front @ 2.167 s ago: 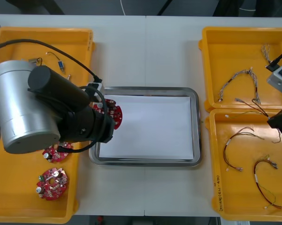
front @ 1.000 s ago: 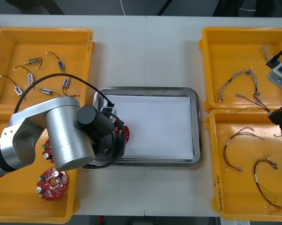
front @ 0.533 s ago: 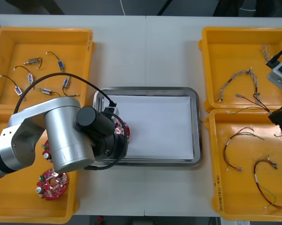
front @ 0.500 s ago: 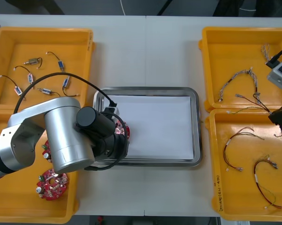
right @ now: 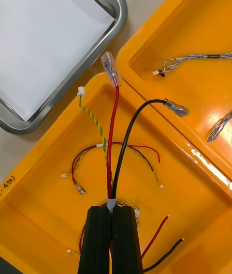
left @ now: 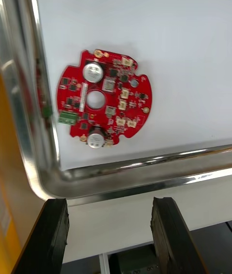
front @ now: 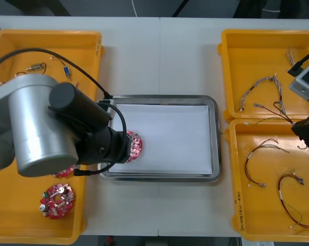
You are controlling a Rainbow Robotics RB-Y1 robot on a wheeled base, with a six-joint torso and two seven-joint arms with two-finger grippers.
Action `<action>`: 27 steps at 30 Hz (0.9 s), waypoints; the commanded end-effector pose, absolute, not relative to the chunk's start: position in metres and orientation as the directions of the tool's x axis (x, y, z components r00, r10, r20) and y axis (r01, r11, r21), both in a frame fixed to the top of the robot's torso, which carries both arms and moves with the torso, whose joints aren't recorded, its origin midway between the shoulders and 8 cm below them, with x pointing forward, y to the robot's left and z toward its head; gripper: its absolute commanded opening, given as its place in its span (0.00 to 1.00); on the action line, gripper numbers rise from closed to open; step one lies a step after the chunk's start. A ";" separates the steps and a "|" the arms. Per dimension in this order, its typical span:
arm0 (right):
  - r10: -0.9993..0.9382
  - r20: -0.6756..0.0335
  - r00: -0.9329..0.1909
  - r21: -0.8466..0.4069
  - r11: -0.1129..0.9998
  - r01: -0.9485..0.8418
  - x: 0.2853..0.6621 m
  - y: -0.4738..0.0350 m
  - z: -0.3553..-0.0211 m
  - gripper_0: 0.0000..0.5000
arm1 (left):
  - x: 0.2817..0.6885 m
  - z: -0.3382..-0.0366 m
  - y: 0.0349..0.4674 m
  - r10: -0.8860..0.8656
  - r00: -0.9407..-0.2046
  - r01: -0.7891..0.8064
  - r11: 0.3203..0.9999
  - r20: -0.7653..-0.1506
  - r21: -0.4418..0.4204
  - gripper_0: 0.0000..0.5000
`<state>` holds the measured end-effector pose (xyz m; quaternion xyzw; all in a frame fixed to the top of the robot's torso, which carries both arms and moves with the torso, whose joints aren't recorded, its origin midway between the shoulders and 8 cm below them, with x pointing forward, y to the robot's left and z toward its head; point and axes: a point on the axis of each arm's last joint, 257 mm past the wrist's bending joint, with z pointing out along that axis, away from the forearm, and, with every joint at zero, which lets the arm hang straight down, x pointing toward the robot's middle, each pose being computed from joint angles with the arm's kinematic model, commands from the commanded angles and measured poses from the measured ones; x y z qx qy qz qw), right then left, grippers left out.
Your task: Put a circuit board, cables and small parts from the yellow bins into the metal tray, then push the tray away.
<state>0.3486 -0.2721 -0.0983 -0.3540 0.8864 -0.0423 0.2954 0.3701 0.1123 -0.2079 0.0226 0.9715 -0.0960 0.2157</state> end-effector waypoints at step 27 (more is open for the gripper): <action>-0.919 -0.321 -0.229 -0.417 0.354 -0.837 0.332 -0.165 -0.103 0.00 | 0.457 -0.086 0.317 -0.318 -0.834 -0.283 0.948 -0.451 -0.146 1.00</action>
